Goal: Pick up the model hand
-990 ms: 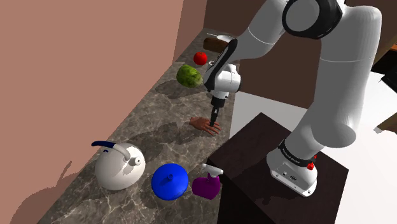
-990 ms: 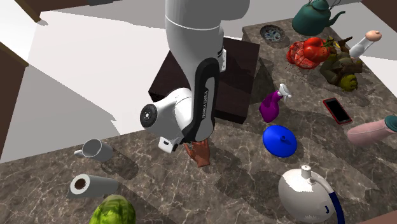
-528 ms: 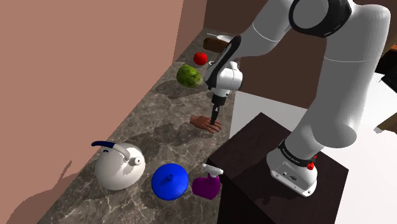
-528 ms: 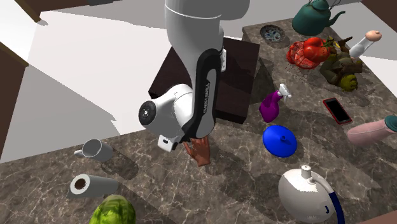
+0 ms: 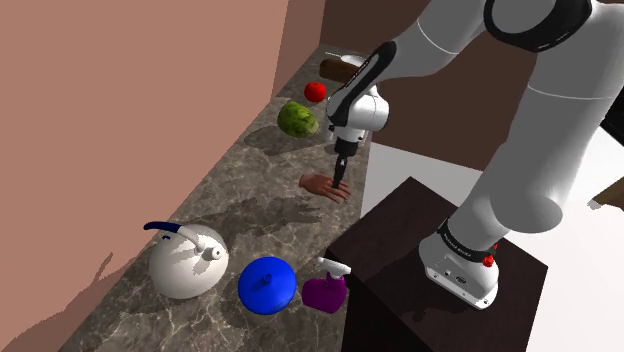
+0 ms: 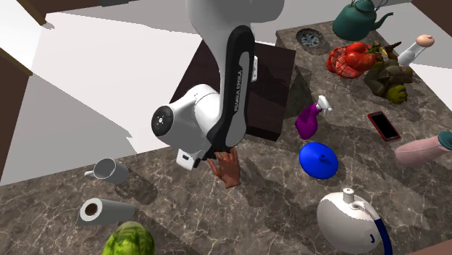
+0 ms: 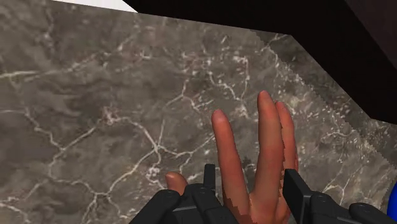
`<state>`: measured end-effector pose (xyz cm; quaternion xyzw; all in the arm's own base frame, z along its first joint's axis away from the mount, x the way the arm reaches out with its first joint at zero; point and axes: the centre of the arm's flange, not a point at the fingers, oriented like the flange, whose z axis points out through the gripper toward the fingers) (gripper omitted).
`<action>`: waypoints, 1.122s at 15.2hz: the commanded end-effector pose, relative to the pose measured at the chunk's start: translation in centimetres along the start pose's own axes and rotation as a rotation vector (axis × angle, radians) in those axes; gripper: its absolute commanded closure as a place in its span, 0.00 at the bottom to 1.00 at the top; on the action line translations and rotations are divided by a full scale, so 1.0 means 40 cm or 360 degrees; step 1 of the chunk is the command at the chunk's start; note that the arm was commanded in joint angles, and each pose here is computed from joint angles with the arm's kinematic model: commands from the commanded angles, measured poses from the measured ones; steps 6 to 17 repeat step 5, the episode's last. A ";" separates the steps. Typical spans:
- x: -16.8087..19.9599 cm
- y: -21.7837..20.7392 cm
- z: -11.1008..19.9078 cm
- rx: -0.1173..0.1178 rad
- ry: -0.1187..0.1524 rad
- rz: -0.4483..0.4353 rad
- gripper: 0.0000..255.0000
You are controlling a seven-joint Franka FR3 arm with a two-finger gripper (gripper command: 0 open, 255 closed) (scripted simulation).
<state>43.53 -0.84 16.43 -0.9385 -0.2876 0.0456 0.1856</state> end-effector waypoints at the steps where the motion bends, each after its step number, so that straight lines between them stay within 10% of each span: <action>1: -0.003 -0.011 -0.025 0.0000 0.0000 0.0000 1.00; 17: -0.002 -0.021 -0.051 0.0000 0.0000 0.0000 1.00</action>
